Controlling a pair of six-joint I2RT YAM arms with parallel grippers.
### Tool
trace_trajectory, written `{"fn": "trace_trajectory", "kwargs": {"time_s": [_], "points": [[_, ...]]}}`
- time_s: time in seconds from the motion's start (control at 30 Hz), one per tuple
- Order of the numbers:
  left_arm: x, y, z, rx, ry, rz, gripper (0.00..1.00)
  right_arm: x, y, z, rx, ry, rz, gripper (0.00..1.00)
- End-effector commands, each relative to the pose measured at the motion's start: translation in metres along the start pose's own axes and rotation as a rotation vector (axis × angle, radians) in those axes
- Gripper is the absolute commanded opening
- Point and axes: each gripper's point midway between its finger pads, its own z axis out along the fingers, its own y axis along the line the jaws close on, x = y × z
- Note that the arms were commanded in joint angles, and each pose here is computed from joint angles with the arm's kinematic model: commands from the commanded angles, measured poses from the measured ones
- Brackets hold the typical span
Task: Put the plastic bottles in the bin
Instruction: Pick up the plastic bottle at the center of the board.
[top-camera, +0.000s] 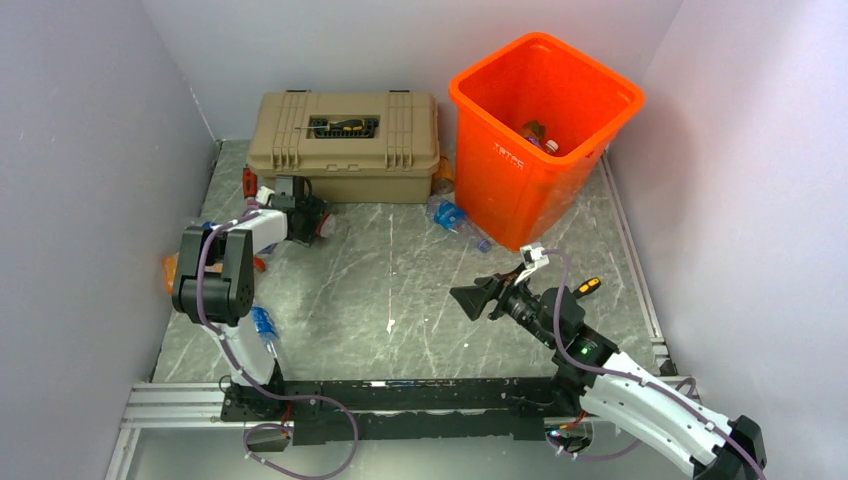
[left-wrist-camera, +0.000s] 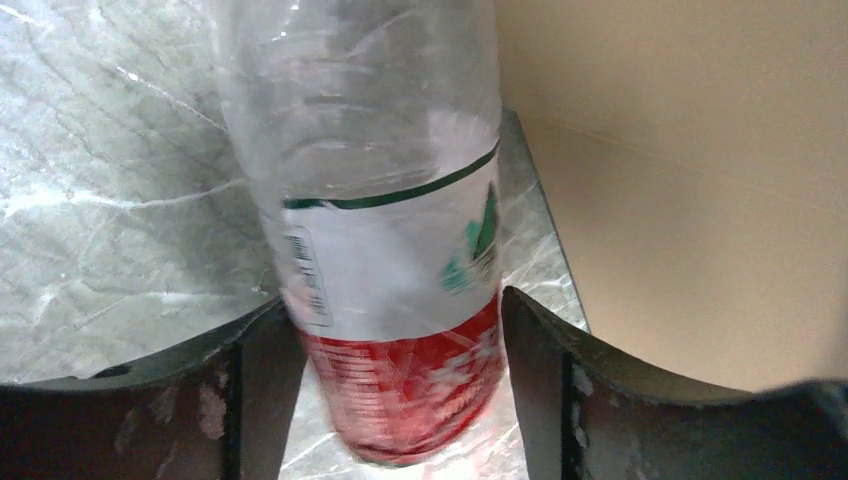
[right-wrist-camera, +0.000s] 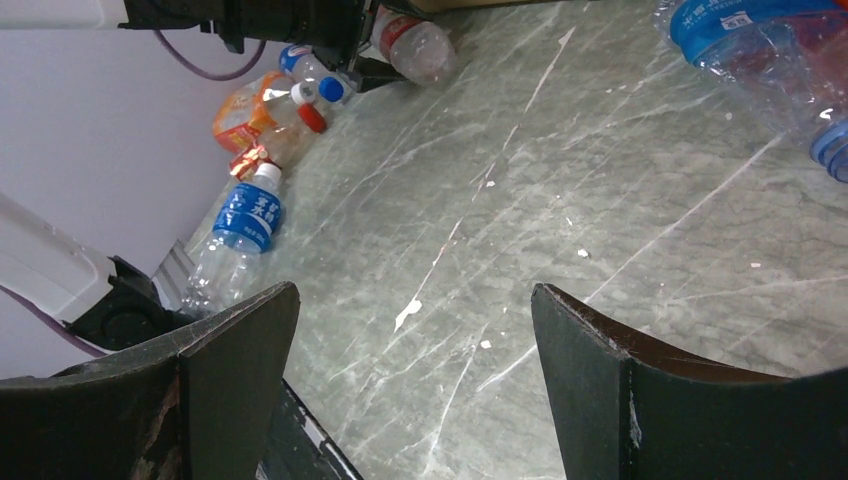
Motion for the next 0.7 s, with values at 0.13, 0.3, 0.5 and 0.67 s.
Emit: {"fn": "trace_trajectory", "kwargs": {"time_s": [0.13,0.3,0.5,0.67], "points": [[0.011,0.019,0.008,-0.008,0.038,0.025,0.52,-0.01,0.001,-0.005,0.02,-0.027,-0.003,0.91],[0.012,0.013,-0.035,0.067,0.059,0.046,0.44,-0.017,0.004,-0.007,0.019,-0.039,-0.004,0.91],[0.003,-0.007,-0.141,0.271,0.038,0.193,0.43,-0.025,0.011,-0.006,0.005,-0.047,-0.013,0.9],[-0.012,-0.052,-0.261,0.65,-0.121,0.615,0.48,-0.031,0.021,-0.002,-0.02,-0.039,-0.019,0.91]]}}
